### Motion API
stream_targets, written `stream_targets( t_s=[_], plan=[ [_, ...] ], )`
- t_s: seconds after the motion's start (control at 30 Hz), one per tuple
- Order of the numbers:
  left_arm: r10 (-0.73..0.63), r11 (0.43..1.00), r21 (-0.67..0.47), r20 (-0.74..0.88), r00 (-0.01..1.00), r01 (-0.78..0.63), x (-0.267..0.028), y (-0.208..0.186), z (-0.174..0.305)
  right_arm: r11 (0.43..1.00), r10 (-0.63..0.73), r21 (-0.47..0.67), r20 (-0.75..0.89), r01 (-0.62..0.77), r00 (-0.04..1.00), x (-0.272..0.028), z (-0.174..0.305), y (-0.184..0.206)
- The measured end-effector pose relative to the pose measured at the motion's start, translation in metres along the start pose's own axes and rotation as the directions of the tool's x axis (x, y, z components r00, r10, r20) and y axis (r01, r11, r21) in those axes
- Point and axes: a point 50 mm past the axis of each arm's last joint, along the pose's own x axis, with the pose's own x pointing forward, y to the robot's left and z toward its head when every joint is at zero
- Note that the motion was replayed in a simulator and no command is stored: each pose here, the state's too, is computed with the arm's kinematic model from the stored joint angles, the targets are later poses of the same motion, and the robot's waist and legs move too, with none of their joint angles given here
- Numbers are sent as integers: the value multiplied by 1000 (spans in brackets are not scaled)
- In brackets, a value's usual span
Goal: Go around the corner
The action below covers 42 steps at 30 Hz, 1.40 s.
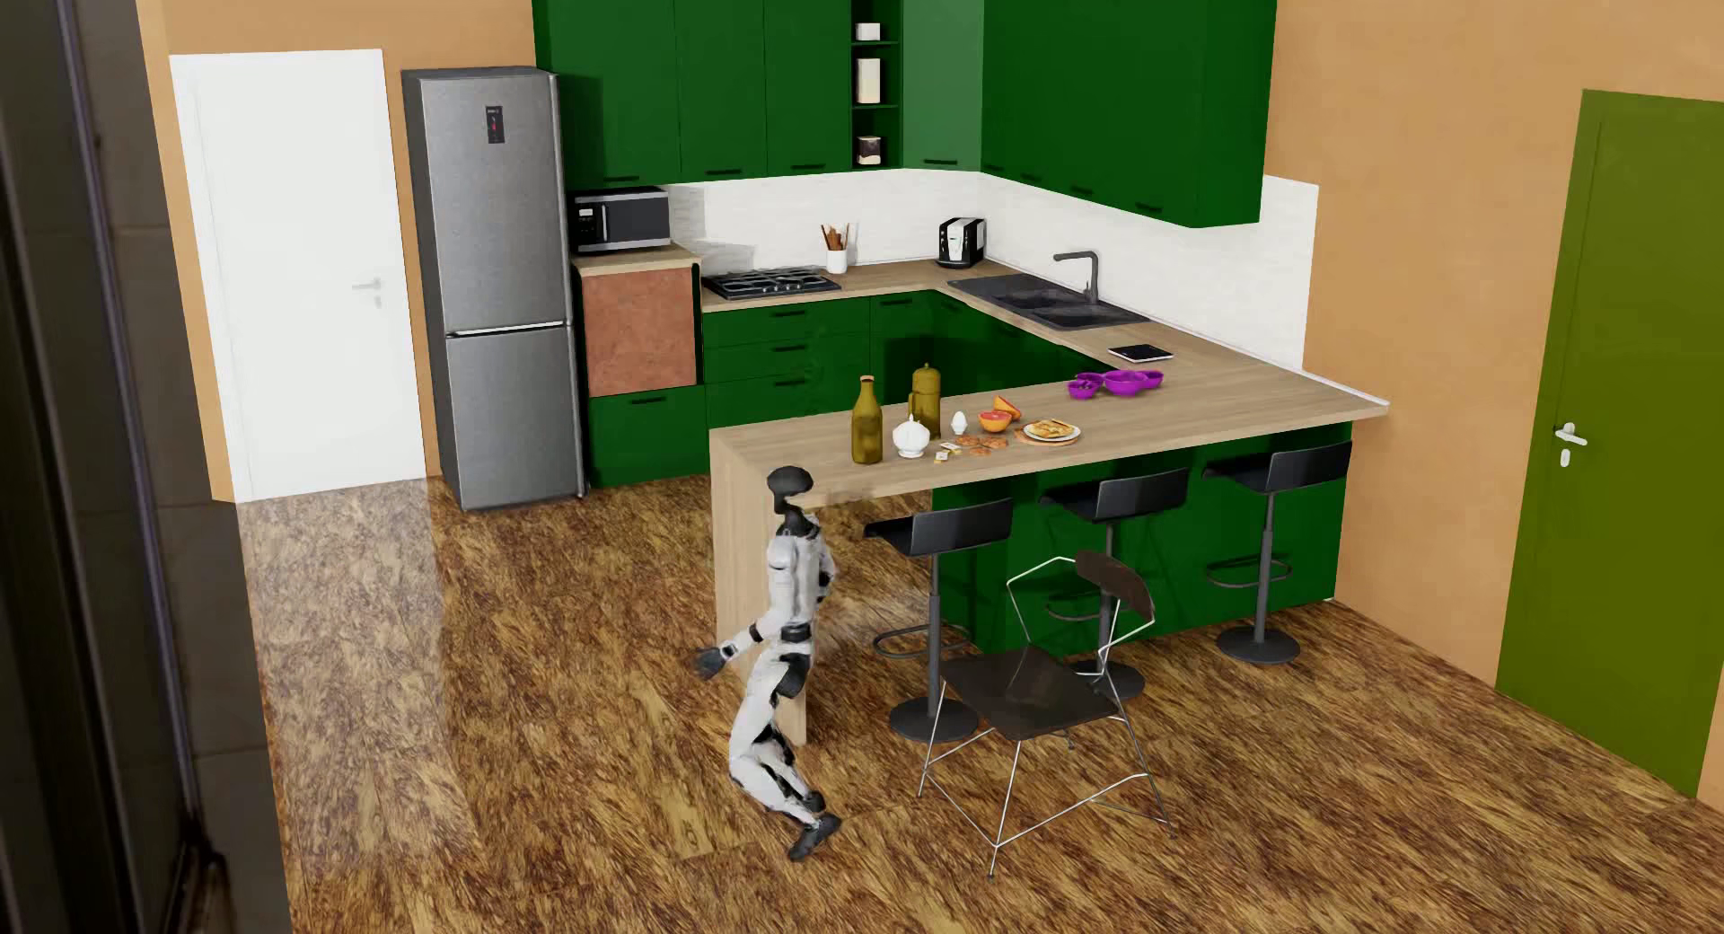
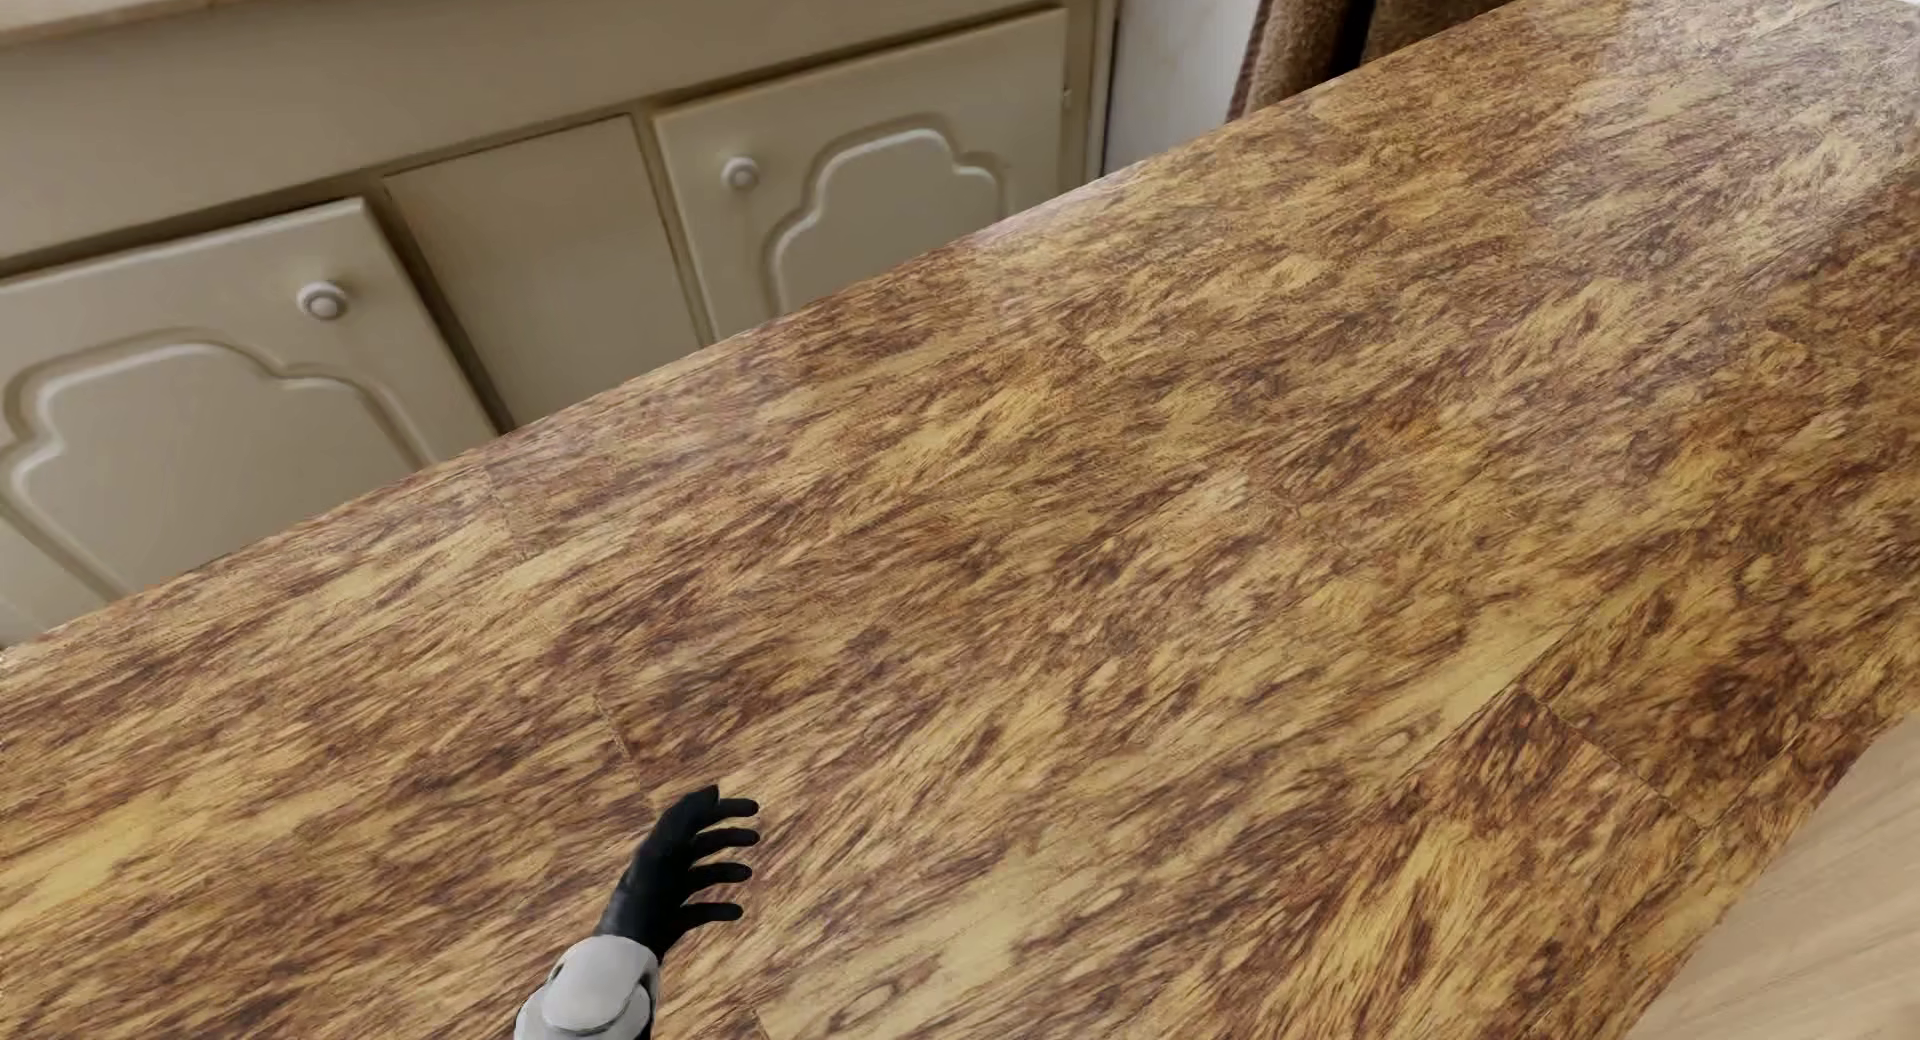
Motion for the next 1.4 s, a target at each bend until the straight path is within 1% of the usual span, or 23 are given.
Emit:
stream_targets(
  t_s=[0.07,0.1,0.17,0.2,0.27,0.33,0.37,0.4,0.43,0.47,0.57,0.63,0.7,0.77,0.8,0.97,1.03,1.17,1.2,1.23,1.27,1.33,1.4],
  plan=[
    [72,997,3,-110,991,-72,-28,22,-54,996,-41,80,89,34,995,1,29,5],
    [108,994,24,-202,973,-105,-48,36,-84,997,-34,74,210,19,977,2,70,11],
    [149,985,122,-258,955,-121,-53,63,-90,996,82,-65,360,-62,929,-2,115,35],
    [183,976,152,-199,963,-154,-42,72,-71,991,131,-79,321,-111,938,1,98,35],
    [243,967,91,-36,969,-239,-20,67,-29,988,155,-28,243,-153,958,0,63,14],
    [183,982,16,158,970,-188,-1,31,24,995,97,0,168,-98,981,-5,35,0],
    [134,990,11,225,965,-140,7,17,42,997,70,-44,73,-66,995,-5,8,3],
    [92,995,5,211,973,-95,8,5,33,990,44,-131,-14,-46,999,-2,-10,4],
    [63,996,46,138,988,-70,-2,9,4,996,2,-86,16,0,1000,0,1,5],
    [40,994,104,51,998,-45,-13,18,-19,1000,-27,-11,81,28,996,-2,17,9],
    [49,982,189,-234,971,-4,-55,50,-91,999,43,8,325,-48,945,0,109,29],
    [159,976,177,-185,970,-126,-42,70,-71,987,137,37,335,-158,932,2,112,31],
    [266,961,70,2,964,-266,-17,70,-14,980,154,71,305,-184,940,0,86,17],
    [196,981,-22,124,973,-195,6,21,22,990,134,-66,144,-125,981,2,34,16],
    [152,988,-19,142,978,-151,3,7,18,989,106,-109,79,-97,991,3,19,16],
    [209,966,186,-169,963,-177,-43,81,-73,997,52,34,294,-64,954,-1,89,30],
    [234,967,119,-78,969,-224,-25,74,-42,995,89,23,266,-98,960,2,79,17],
    [105,993,37,114,988,-109,-1,15,13,999,38,-30,116,-35,993,1,29,-1],
    [86,996,30,83,993,-89,-4,7,2,995,29,-95,75,-22,997,2,19,-2],
    [83,995,60,19,996,-84,-11,14,-18,999,-8,-48,76,12,997,3,19,-5],
    [124,990,72,-63,990,-119,-23,32,-41,999,-34,2,134,34,990,5,38,-3],
    [183,980,124,-242,953,-156,-53,59,-85,1000,8,-9,303,-5,953,4,91,23],
    [201,978,118,-276,940,-174,-59,63,-94,998,55,-45,433,-40,900,-3,134,35]
  ],
)
